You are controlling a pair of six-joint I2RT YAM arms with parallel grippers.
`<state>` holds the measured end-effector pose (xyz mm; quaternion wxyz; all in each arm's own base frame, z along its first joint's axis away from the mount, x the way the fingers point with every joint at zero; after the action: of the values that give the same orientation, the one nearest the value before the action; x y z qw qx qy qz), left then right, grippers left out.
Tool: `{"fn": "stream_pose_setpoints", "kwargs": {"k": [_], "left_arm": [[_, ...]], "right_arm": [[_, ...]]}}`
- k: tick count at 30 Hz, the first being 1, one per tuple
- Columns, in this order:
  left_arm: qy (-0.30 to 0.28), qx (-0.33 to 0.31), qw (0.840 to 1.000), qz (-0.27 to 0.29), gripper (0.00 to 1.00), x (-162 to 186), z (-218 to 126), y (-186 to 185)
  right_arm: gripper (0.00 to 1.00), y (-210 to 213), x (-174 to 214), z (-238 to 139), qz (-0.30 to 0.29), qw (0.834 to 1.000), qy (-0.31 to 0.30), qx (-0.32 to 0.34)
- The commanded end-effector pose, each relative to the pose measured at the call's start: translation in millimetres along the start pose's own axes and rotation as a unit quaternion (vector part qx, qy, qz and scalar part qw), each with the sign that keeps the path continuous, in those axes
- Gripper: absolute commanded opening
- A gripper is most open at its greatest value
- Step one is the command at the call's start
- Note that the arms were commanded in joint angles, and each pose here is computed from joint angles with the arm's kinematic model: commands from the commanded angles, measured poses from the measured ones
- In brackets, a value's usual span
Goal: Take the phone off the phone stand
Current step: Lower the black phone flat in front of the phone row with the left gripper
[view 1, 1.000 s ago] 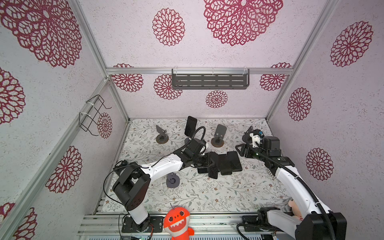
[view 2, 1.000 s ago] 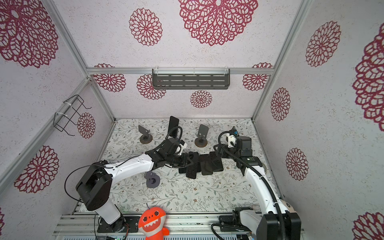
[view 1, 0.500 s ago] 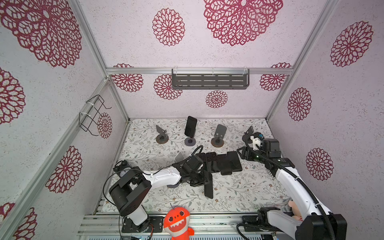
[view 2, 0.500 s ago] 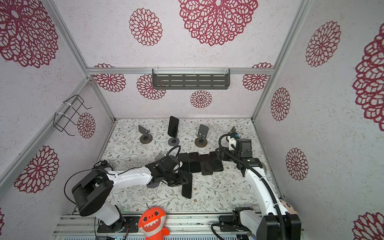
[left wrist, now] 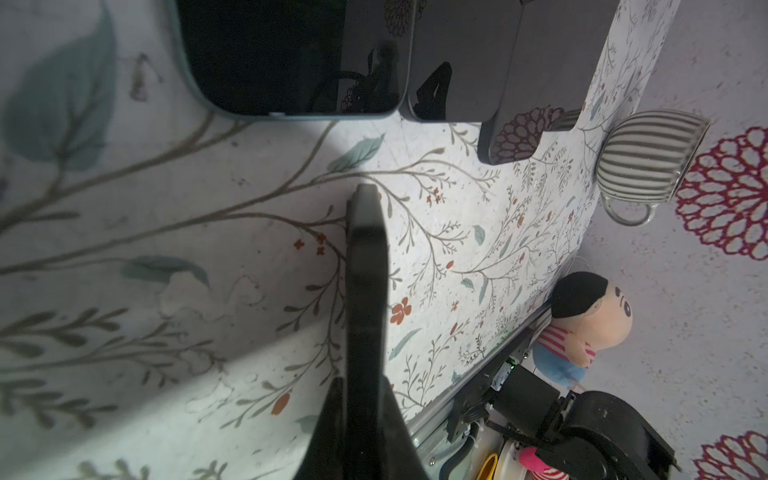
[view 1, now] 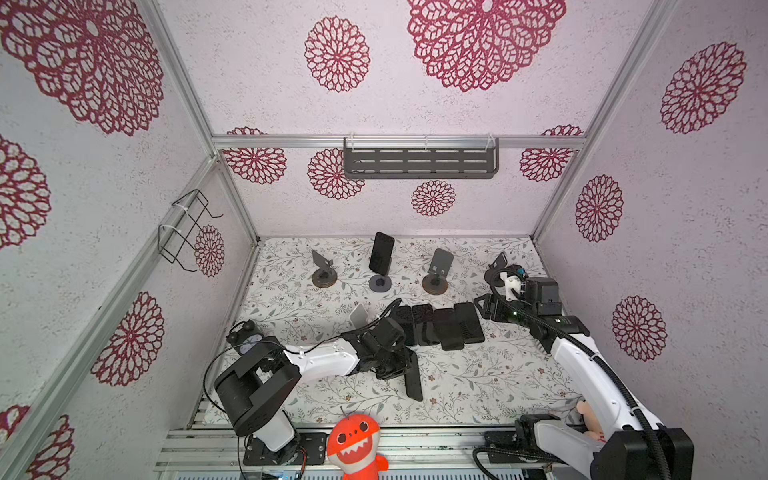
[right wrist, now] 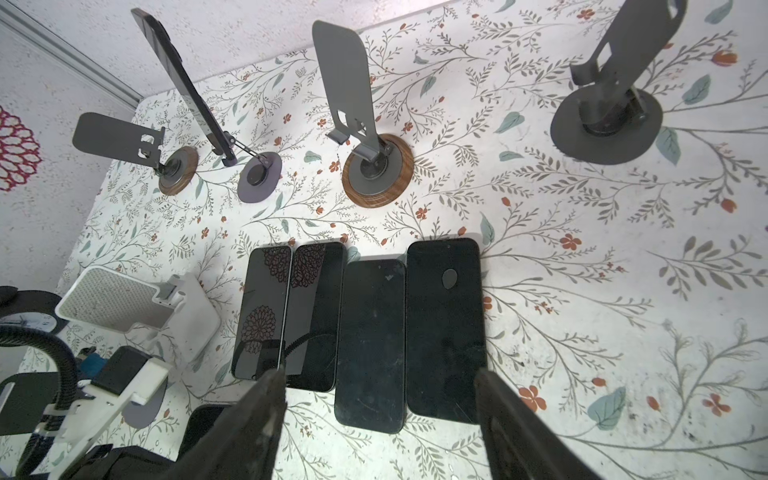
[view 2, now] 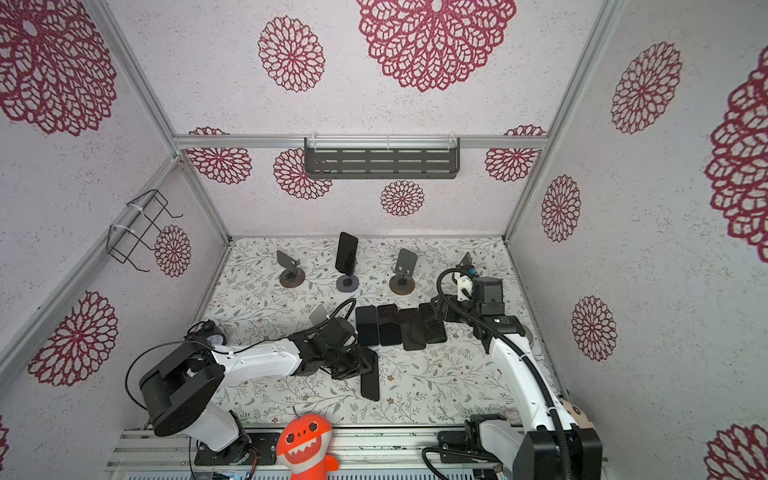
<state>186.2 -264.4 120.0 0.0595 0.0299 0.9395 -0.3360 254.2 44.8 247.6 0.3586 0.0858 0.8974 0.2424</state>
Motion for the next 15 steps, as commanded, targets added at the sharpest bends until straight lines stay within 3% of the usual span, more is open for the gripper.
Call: {"fn": "stream_pose_setpoints", "kwargs": {"k": [1, 11, 15], "left_arm": [[-0.016, -0.004, 1.0, -0.018, 0.1, 0.2, 2.2, 2.6], [-0.014, 0.002, 0.999, -0.036, 0.15, 0.3, 13.1, 7.8], [-0.014, -0.004, 0.999, -0.04, 0.25, 2.1, 13.1, 11.4]], "right_arm": [[0.75, 7.7, -11.6, -10.2, -0.025, 0.999, -0.021, -0.008], [0.75, 8.7, -10.8, -14.1, -0.037, 0.999, -0.029, -0.011], [0.75, 9.0, -11.0, -16.4, -0.04, 0.999, -0.032, -0.009]]}}
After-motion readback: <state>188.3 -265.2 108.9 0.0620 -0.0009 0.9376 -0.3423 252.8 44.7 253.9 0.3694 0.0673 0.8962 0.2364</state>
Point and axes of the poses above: each gripper's point midway between its finger pads, its own z axis out along the fingers, its own y axis along the line the jaws close on, x = y × z, the point moved 10 cm from there along -z, back along the fingers, and after that the axes turned 12 degrees about z, right-handed, at the moved point
